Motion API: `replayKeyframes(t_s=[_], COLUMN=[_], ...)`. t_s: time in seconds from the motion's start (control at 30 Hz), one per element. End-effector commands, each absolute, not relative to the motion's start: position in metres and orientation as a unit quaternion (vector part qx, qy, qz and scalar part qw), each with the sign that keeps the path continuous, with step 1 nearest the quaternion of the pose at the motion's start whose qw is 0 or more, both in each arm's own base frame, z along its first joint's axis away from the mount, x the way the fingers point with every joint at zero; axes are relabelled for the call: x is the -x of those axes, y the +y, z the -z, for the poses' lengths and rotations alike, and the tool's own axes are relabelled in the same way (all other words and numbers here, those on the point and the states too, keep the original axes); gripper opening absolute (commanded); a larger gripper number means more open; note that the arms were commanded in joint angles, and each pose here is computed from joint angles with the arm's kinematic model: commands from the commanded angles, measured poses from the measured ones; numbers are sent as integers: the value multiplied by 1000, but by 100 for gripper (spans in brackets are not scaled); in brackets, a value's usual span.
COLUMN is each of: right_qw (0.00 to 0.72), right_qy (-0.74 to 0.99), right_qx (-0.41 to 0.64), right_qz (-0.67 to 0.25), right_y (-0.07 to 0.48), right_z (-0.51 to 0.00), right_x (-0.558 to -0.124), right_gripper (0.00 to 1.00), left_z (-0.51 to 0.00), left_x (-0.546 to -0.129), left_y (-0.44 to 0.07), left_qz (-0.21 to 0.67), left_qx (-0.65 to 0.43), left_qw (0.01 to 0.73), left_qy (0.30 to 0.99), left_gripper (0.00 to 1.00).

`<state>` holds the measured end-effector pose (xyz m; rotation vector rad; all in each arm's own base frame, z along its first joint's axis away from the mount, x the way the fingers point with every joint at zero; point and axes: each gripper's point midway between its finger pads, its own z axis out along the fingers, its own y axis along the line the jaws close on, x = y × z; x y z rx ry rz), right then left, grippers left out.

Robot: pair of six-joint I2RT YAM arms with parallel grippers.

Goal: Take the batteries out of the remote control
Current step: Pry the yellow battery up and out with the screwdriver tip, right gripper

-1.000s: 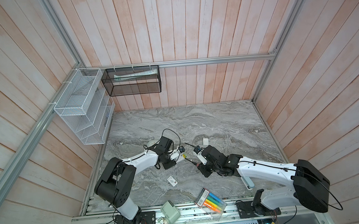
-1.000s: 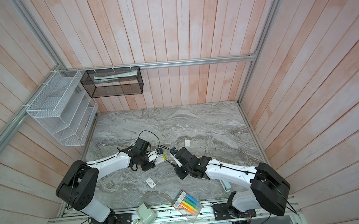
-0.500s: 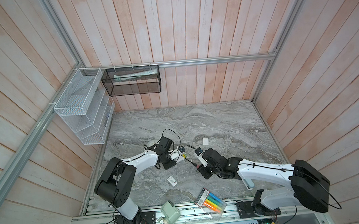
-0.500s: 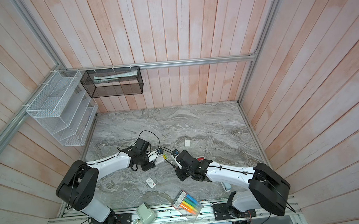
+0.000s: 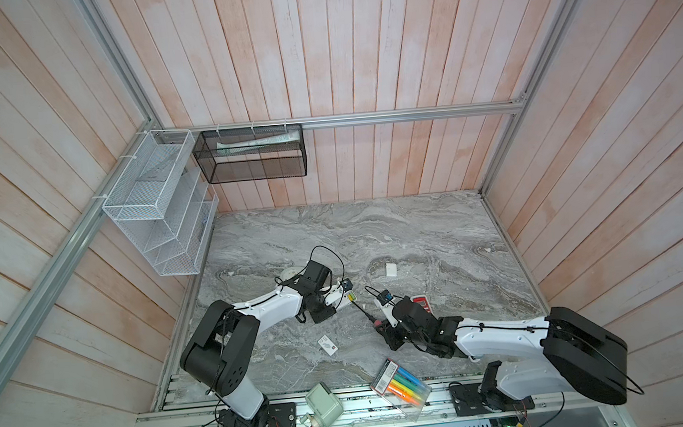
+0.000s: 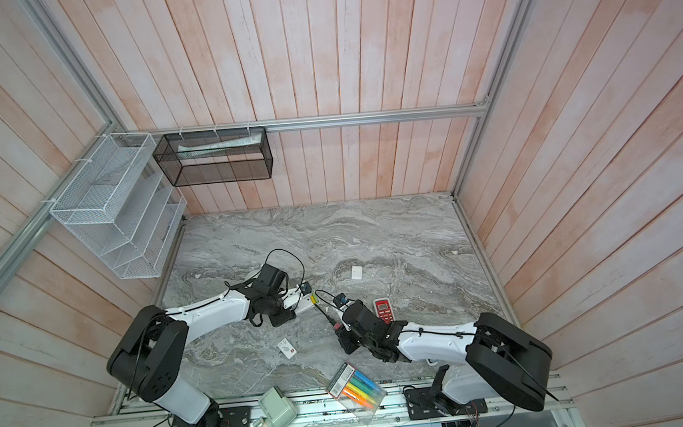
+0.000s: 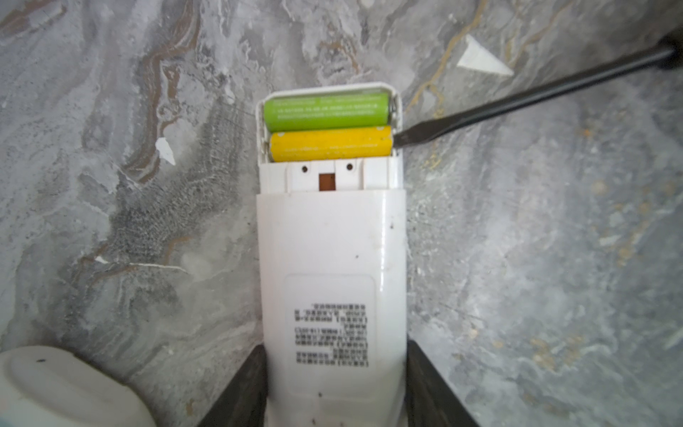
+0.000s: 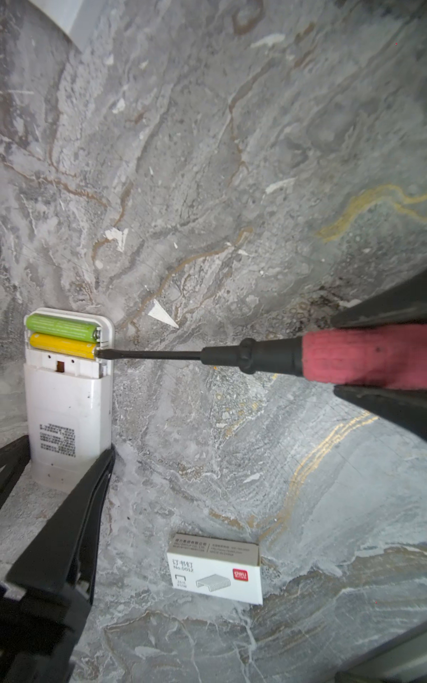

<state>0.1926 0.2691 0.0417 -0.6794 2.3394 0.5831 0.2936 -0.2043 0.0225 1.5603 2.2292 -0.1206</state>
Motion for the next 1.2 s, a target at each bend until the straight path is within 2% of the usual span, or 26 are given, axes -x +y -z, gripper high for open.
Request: replayKeyframes(t_s=[0.0,1.17], right_qw=[341,345], right_qy=[890,890], right_qx=[225,240], right_qz=[-203,-177], right_y=[261,254], right_z=[-38,6], right_x=[-205,-205], right_gripper=[0,0], left_z=[3,3], left_x=[-261,-258], left_y=[-211,-209], left_qz=[83,90], left_qx=[-583,-579], left_qw=[151,135], left_qy=[794,799], left_gripper=[49,47])
